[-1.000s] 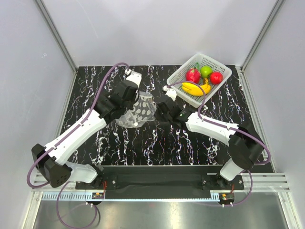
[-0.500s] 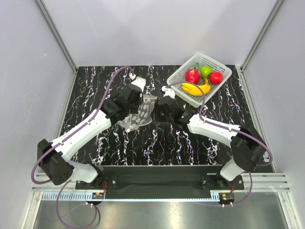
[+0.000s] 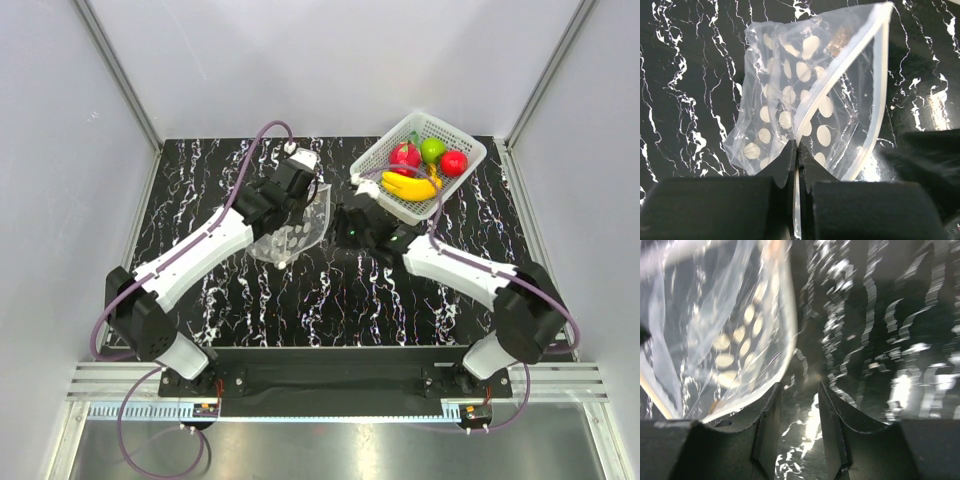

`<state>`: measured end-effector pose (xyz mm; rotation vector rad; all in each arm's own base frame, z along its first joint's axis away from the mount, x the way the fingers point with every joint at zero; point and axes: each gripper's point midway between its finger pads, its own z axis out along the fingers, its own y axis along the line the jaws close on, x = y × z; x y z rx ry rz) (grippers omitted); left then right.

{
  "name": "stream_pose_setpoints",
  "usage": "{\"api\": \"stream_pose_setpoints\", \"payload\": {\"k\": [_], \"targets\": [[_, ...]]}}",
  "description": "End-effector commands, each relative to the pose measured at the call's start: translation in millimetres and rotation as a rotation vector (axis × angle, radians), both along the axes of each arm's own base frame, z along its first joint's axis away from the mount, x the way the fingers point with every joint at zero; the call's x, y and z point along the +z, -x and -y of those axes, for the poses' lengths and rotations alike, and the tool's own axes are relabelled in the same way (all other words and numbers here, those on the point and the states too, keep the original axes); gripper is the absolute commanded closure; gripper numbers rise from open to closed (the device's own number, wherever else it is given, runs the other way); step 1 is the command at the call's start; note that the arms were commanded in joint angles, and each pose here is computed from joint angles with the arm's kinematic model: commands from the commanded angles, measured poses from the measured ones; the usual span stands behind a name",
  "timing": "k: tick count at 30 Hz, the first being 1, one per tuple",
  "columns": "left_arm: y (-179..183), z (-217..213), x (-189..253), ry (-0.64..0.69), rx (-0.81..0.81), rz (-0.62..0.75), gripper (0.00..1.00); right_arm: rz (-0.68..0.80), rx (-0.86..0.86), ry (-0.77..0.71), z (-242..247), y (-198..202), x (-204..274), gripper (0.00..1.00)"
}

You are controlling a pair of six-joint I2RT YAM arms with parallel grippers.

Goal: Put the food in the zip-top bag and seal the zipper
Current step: Open the zipper of the food storage bag at the center of the board, then adjust the bin at the center of the board.

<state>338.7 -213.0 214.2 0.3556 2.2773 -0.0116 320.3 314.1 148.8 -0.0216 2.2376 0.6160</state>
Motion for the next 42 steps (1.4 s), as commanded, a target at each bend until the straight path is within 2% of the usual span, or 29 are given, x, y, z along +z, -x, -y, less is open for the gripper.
{"api": "stream_pose_setpoints", "payload": {"k": [1,4,8,10,13,15,16,17,23,29,34,42], "targets": [[-1.6,1.4,16.7,0.066,0.054,0.009,1.0,0.1,-0.036,-0.063,32.5,-15.1,61.6,0.58],[3.3,12.8,16.4,0.125,0.042,-0.032,1.0,0.114,-0.104,-0.064,72.2,-31.3,73.6,0.57],[2.5,15.3,17.7,0.14,0.042,-0.031,1.0,0.139,-0.208,-0.004,124.1,-62.3,86.9,0.5],[1.0,9.2,14.9,0.108,0.05,-0.017,1.0,0.095,-0.269,0.055,152.7,-80.0,73.7,0.5],[-0.2,2.6,15.8,0.088,0.057,0.017,1.0,0.08,-0.34,0.088,188.2,-107.2,73.1,0.57],[2.1,-1.4,7.6,0.073,0.058,0.016,1.0,0.035,-0.366,0.113,200.5,-127.2,59.8,0.6],[2.4,-3.7,6.8,0.072,0.059,0.024,1.0,-0.022,-0.374,0.144,206.6,-137.2,37.0,0.61],[2.5,-4.0,7.1,0.071,0.056,0.027,1.0,-0.005,-0.369,0.149,205.3,-149.6,47.0,0.62],[3.2,-8.4,11.8,0.056,0.054,0.043,1.0,-0.17,-0.312,0.208,193.6,-170.3,-8.9,0.67],[4.0,-10.1,13.7,0.052,0.051,0.05,1.0,-0.259,-0.264,0.182,187.0,-141.9,-36.1,0.71],[5.6,-10.1,15.8,0.056,0.043,0.05,1.0,-0.222,-0.269,0.176,197.1,-105.6,-14.1,0.7],[7.8,-11.0,19.9,0.066,0.037,0.06,1.0,-0.336,-0.283,0.321,228.0,-47.4,-45.2,0.7]]}}
